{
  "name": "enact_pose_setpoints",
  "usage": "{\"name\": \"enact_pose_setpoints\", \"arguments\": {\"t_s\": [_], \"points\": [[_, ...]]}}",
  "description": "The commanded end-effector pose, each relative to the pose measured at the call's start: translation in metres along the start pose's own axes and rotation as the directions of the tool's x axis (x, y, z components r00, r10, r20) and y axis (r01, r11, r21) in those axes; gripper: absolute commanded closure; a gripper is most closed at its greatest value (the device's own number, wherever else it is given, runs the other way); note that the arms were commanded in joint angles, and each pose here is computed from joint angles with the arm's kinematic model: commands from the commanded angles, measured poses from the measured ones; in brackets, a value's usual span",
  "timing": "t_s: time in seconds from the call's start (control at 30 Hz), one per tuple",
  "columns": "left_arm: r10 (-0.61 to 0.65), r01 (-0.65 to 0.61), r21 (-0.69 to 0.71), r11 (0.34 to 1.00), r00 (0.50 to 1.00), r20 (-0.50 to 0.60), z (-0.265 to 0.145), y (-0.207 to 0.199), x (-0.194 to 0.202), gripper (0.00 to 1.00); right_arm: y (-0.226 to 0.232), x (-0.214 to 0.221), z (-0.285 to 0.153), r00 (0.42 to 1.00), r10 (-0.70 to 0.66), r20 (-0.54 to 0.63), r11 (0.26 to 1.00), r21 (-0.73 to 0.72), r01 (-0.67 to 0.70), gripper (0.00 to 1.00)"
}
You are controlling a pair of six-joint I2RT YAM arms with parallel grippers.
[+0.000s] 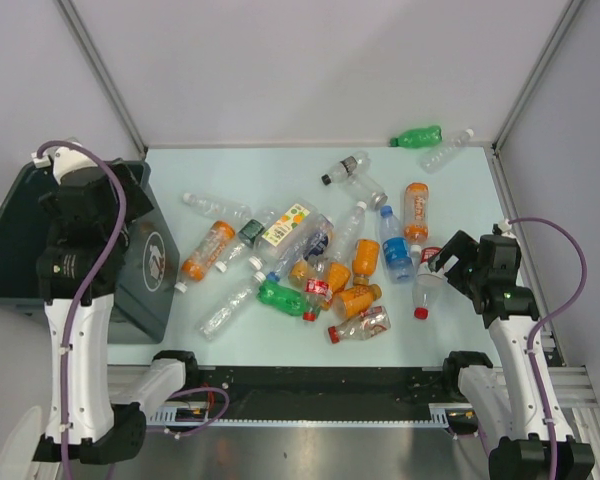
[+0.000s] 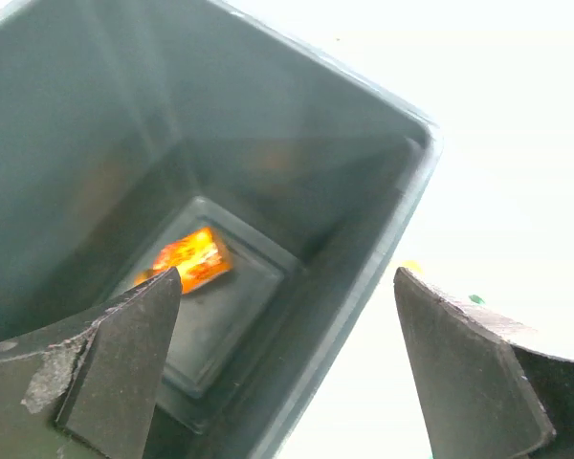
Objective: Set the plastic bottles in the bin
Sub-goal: Place the plastic bottle in the trash bin, then pick up the plastic bottle at the center of the board.
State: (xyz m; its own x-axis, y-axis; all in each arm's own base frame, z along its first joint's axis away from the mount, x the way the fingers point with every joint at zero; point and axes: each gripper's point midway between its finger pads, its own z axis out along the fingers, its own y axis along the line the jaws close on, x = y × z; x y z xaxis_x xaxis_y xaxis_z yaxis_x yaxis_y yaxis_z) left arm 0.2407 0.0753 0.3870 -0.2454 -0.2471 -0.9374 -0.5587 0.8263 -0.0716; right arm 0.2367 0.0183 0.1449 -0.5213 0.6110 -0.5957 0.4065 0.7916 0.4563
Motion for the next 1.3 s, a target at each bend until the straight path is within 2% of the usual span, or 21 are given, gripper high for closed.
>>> {"name": "enact_pose_setpoints", "arguments": {"t_s": [0.0, 0.27, 0.4, 0.43, 0.5, 0.53, 0.63, 0.77, 0.93, 0.97, 1.03, 1.27], "points": [[-0.007, 0.003, 0.189, 0.982, 1.0, 0.018, -0.024, -0.021, -0.012, 0.0, 0.001, -0.006, -0.003, 0.999, 0.028, 0.027, 1.0, -0.001, -0.028, 0.0], [0.052, -0.017, 0.432, 0.902, 0.996, -0.069, -0.046, -0.058, 0.008, 0.0, 0.019, 0.009, -0.014, 0.999, 0.026, -0.04, 0.994, -0.109, -0.03, 0.0], [0.063, -0.004, 0.583, 0.813, 0.995, -0.08, -0.069, -0.077, 0.022, 0.0, 0.024, 0.012, -0.021, 0.997, 0.057, -0.053, 0.988, -0.139, -0.064, 0.0], [0.069, 0.004, 0.644, 0.765, 0.994, -0.088, -0.079, -0.087, 0.027, 0.0, 0.026, 0.014, -0.023, 0.997, 0.059, -0.058, 0.987, -0.144, -0.067, 0.0], [0.076, 0.016, 0.691, 0.723, 0.992, -0.102, -0.084, -0.095, 0.039, 0.0, 0.026, 0.016, -0.024, 0.995, 0.077, -0.067, 0.986, -0.14, -0.086, 0.0], [0.074, 0.029, 0.734, 0.678, 0.991, -0.108, -0.096, -0.1, 0.044, 0.0, 0.027, 0.016, -0.026, 0.993, 0.099, -0.067, 0.984, -0.141, -0.108, 0.0], [0.092, 0.043, 0.778, 0.627, 0.987, -0.128, -0.105, -0.105, 0.067, 0.0, 0.029, 0.019, -0.027, 0.987, 0.147, -0.071, 0.98, -0.124, -0.155, 0.0], [0.118, 0.069, 0.808, 0.585, 0.979, -0.169, -0.11, -0.111, 0.095, 0.0, 0.037, 0.034, -0.028, 0.988, 0.112, -0.102, 0.985, -0.12, -0.124, 0.0], [0.123, 0.117, 0.849, 0.515, 0.97, -0.208, -0.12, -0.129, 0.111, 0.0, 0.035, 0.04, -0.024, 0.989, 0.084, -0.117, 0.992, -0.081, -0.094, 0.0], [0.139, 0.124, 0.843, 0.523, 0.964, -0.228, -0.116, -0.134, 0.12, 0.0, 0.035, 0.041, -0.024, 0.989, 0.082, -0.12, 0.992, -0.081, -0.092, 0.0], [0.182, 0.123, 0.864, 0.488, 0.954, -0.239, -0.124, -0.147, 0.131, 0.0, 0.035, 0.041, -0.025, 0.99, 0.078, -0.118, 0.993, -0.08, -0.087, 0.0], [0.309, 0.048, 0.83, 0.556, 0.915, -0.259, -0.119, -0.194, 0.188, 0.0, 0.024, 0.036, -0.025, 0.997, 0.044, -0.068, 0.998, -0.042, -0.047, 0.0]]}}
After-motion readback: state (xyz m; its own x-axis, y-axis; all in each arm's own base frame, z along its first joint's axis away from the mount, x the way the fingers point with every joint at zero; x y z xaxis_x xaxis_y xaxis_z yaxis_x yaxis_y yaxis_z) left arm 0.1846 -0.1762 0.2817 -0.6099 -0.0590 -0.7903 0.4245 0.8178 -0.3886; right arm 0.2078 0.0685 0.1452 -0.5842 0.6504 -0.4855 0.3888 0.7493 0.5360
